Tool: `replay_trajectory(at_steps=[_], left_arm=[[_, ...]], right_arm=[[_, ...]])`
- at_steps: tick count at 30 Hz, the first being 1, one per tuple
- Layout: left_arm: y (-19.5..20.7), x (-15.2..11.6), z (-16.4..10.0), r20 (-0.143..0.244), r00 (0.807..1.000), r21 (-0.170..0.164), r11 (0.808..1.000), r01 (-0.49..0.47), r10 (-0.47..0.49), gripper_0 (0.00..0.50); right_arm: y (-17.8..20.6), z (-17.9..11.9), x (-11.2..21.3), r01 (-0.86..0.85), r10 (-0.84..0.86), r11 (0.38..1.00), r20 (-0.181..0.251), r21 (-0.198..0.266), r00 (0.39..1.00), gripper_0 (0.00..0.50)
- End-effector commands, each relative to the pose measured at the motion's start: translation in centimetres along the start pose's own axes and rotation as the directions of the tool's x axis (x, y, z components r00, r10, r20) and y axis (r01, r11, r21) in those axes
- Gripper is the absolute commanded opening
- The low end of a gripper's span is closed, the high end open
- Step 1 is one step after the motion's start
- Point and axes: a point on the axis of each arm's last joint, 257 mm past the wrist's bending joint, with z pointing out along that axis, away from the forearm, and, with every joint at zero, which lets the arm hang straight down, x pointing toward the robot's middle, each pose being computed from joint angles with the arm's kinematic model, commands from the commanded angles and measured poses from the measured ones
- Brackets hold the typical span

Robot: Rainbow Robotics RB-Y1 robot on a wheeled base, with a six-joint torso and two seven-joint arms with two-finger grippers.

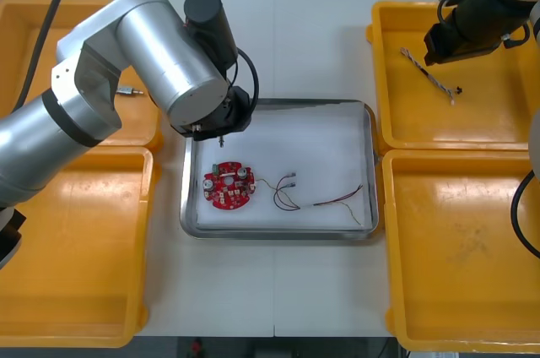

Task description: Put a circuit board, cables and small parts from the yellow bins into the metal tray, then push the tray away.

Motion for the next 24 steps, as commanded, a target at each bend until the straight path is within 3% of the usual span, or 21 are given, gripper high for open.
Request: replay_trajectory(at_steps=[1, 6, 10, 18, 20, 21, 22, 24], left_arm=[[-2.8, -1.3, 0.3, 0.052, 0.997, 0.036, 0.998, -0.052, 0.051, 0.0], [-2.9, -1.5, 2.1, 0.065, 0.997, 0.043, 0.998, -0.049, 0.046, 0.0], [-3.0, -1.6, 2.7, 0.07, 0.997, 0.053, 0.998, -0.046, 0.042, 0.0], [-3.0, -1.0, 3.1, 0.064, 0.997, 0.046, 0.997, -0.057, 0.054, 0.013], [-3.0, -0.9, 3.1, 0.061, 0.997, 0.045, 0.997, -0.057, 0.055, 0.237], [-3.0, -0.9, 3.1, 0.061, 0.997, 0.045, 0.998, -0.053, 0.05, 0.396], [-2.9, -0.9, 3.1, 0.061, 0.997, 0.045, 0.998, -0.048, 0.046, 0.489], [-2.9, -0.9, 3.1, 0.06, 0.997, 0.045, 0.998, -0.043, 0.041, 0.5]], right_arm=[[1.9, -1.2, -3.3, 0.054, -0.052, 0.998, 0.076, -0.034, 0.996, 0.5], [2.8, 0.0, -2.1, 0.055, -0.051, 0.997, 0.059, -0.062, 0.997, 0.5], [3.5, 0.5, -2.1, 0.04, -0.032, 0.994, 0.078, -0.1, 0.996, 0.5], [2.4, 1.1, -1.4, 0.075, -0.07, 0.995, 0.068, -0.061, 0.995, 0.5], [2.0, 1.3, -1.2, 0.084, -0.081, 0.995, 0.065, -0.047, 0.995, 0.5], [1.6, 1.4, -1.1, 0.09, -0.088, 0.995, 0.065, -0.035, 0.994, 0.5], [1.4, 1.5, -1.2, 0.095, -0.093, 0.995, 0.07, -0.028, 0.993, 0.5], [1.2, 1.8, -1.1, 0.102, -0.1, 0.995, 0.074, -0.019, 0.992, 0.5]])
